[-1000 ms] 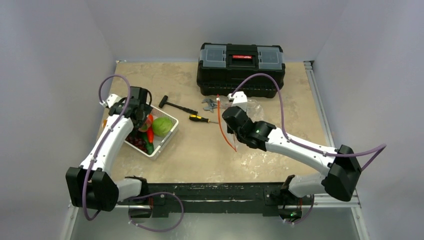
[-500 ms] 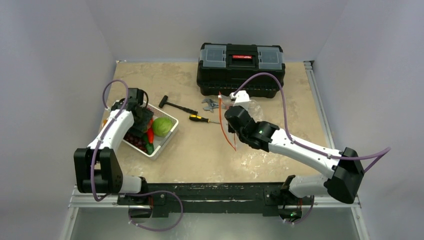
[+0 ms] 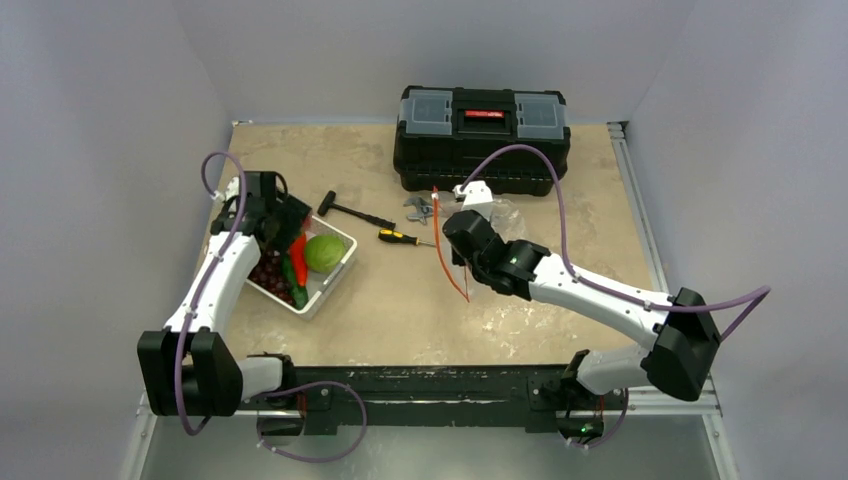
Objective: Place the food in the zip-top bag and seal the zipper
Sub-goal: Pick up the fake fruit from the bin, then place the fake fruit in the zipper food storage bag.
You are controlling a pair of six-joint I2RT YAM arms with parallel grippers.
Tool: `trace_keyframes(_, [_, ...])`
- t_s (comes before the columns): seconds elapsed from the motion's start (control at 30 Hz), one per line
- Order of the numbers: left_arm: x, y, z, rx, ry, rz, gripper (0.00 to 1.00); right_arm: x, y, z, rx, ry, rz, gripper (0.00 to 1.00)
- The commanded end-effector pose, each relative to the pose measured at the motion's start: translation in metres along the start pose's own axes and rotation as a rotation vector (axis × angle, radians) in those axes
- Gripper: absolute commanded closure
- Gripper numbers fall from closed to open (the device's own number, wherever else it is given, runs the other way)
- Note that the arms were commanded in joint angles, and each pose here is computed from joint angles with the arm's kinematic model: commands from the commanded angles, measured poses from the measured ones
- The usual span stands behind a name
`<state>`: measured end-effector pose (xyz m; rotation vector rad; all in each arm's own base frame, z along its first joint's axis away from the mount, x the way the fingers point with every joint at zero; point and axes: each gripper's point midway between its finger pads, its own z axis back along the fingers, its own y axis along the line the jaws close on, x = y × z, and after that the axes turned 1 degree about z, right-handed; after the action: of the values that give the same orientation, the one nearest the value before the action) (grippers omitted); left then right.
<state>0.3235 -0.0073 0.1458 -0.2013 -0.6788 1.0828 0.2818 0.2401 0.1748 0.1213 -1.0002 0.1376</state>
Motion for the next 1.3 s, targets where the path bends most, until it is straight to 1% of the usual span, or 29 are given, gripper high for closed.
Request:
trace_keyframes(0.0, [-0.020,-0.095,0.028,-0.479,0.151,-0.216,0.95,0.020,0.020,0.002,0.063,-0.035,-0.044,1.00])
trace_keyframes(0.1, [-0.059,-0.140,0.073,-0.807,0.305,-0.377,0.96,0.018,0.023,-0.001,0.071,-0.025,-0.046,1.00])
trace_keyframes(0.2, [-0.094,-0.164,0.119,-1.053,0.375,-0.542,0.95,0.018,0.028,-0.001,0.085,-0.020,-0.055,1.00])
trace_keyframes(0.27, [-0.115,-0.170,0.146,-1.168,0.404,-0.645,0.95,0.019,0.032,-0.001,0.105,-0.020,-0.065,1.00])
trace_keyframes(0.37, [-0.144,-0.170,0.175,-1.279,0.449,-0.756,0.95,0.020,0.047,0.003,0.180,-0.005,-0.100,1.00])
trace_keyframes(0.43, [-0.160,-0.167,0.183,-1.311,0.492,-0.801,0.95,0.024,0.052,0.007,0.210,-0.010,-0.119,1.00])
trace_keyframes(0.53, [-0.183,-0.167,0.187,-1.357,0.589,-0.827,0.95,0.030,0.054,0.013,0.237,-0.021,-0.144,1.00])
trace_keyframes(0.6, [-0.197,-0.166,0.184,-1.350,0.652,-0.834,0.95,0.035,0.055,0.017,0.248,-0.033,-0.160,1.00])
trace_keyframes(0.67, [-0.205,-0.165,0.181,-1.343,0.687,-0.835,0.96,0.038,0.053,0.020,0.246,-0.045,-0.174,1.00])
trace_keyframes(0.73, [-0.211,-0.164,0.181,-1.344,0.699,-0.845,0.96,0.041,0.049,0.022,0.236,-0.058,-0.194,1.00])
trace_keyframes(0.83, [-0.215,-0.163,0.183,-1.345,0.702,-0.862,0.91,0.044,0.043,0.024,0.221,-0.067,-0.234,1.00])
trace_keyframes(0.9, [-0.217,-0.163,0.183,-1.354,0.697,-0.876,0.89,0.044,0.041,0.023,0.226,-0.050,-0.263,1.00])
trace_keyframes(1.07, [-0.225,-0.158,0.173,-1.292,0.739,-0.882,0.89,0.052,0.041,0.027,0.301,-0.043,-0.330,1.00])
trace_keyframes(1.17, [-0.227,-0.155,0.163,-1.227,0.733,-0.910,0.85,0.059,0.034,0.029,0.338,-0.040,-0.385,1.00])
trace_keyframes(1.27, [-0.231,-0.150,0.146,-1.132,0.753,-0.942,0.84,0.062,0.033,0.030,0.373,-0.036,-0.412,1.00])
